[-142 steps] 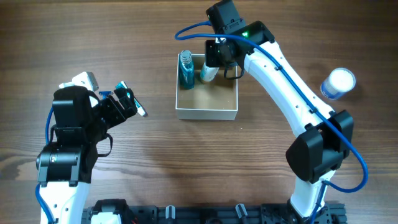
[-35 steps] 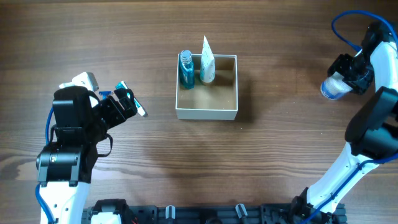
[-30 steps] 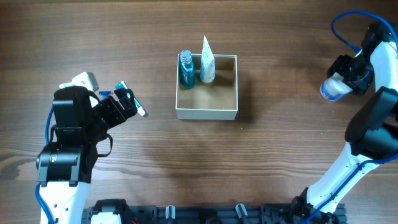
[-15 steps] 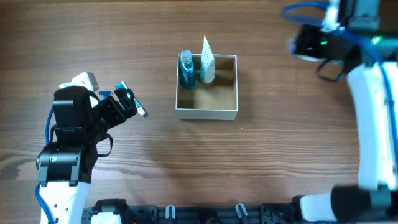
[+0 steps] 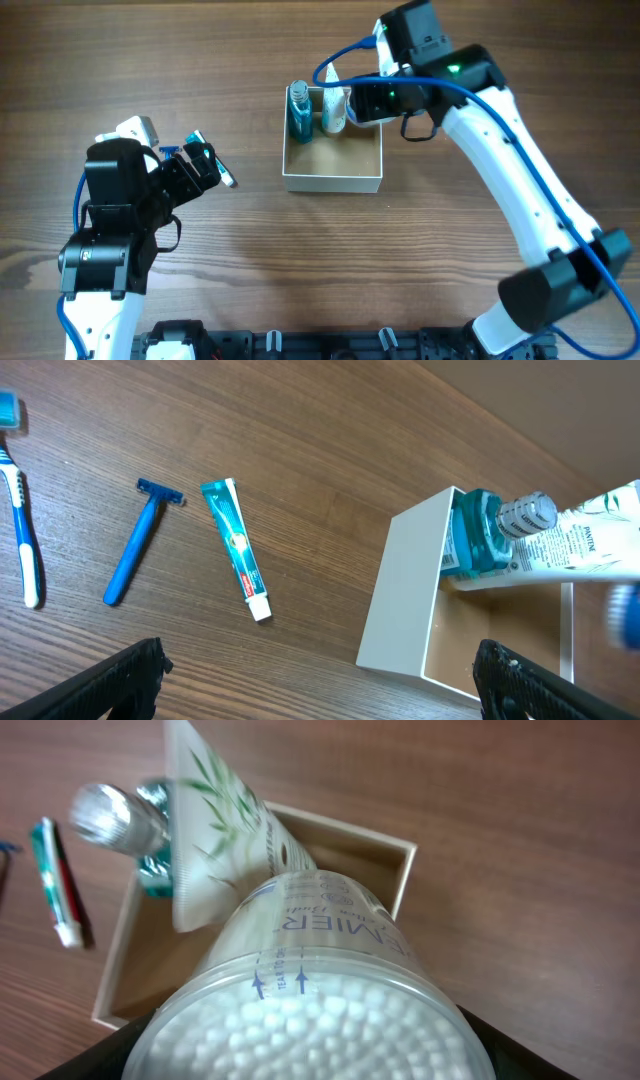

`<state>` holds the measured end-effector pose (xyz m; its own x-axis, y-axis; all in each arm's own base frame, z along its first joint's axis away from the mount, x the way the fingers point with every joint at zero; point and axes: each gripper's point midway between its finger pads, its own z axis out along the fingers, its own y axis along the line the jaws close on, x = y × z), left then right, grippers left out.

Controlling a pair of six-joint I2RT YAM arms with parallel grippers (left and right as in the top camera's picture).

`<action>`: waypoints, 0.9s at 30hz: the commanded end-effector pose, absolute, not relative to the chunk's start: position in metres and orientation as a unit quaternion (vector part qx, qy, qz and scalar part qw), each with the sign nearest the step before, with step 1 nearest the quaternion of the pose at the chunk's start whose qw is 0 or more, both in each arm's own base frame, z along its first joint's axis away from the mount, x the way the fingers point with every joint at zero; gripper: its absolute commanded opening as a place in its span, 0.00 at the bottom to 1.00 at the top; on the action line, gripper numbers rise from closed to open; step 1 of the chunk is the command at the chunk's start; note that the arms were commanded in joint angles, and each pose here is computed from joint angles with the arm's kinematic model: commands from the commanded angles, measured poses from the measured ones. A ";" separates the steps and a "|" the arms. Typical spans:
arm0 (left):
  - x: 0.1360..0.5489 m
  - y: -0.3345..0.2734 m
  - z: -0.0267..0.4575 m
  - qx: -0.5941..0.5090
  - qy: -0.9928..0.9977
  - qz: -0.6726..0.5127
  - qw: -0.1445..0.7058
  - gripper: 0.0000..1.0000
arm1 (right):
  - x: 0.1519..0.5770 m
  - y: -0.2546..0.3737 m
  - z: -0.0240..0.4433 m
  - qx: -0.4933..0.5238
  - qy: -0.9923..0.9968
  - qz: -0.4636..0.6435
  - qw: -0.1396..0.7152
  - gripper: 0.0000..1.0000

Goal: Pack container
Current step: 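Carry the cotton-swab tub into the box and lower it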

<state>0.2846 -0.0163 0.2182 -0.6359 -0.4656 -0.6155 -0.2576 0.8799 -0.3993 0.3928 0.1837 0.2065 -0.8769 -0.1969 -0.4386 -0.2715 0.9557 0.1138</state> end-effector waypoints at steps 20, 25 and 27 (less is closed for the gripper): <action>0.287 -0.020 0.226 -0.201 0.890 -0.148 0.381 1.00 | 0.387 0.191 0.130 -0.126 0.984 0.071 0.105 0.43; 0.287 -0.020 0.226 -0.201 0.890 -0.148 0.381 1.00 | 0.387 0.191 0.130 -0.126 0.984 0.071 0.105 0.66; 0.287 -0.020 0.226 -0.201 0.890 -0.148 0.381 1.00 | 0.387 0.191 0.130 -0.126 0.984 0.071 0.105 0.71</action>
<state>0.2846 -0.0162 0.2182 -0.6357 -0.4658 -0.6155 -0.2580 0.8798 -0.3993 0.3885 0.1910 0.1338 -0.9432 -0.2324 -0.2376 -0.2652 0.9571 0.1167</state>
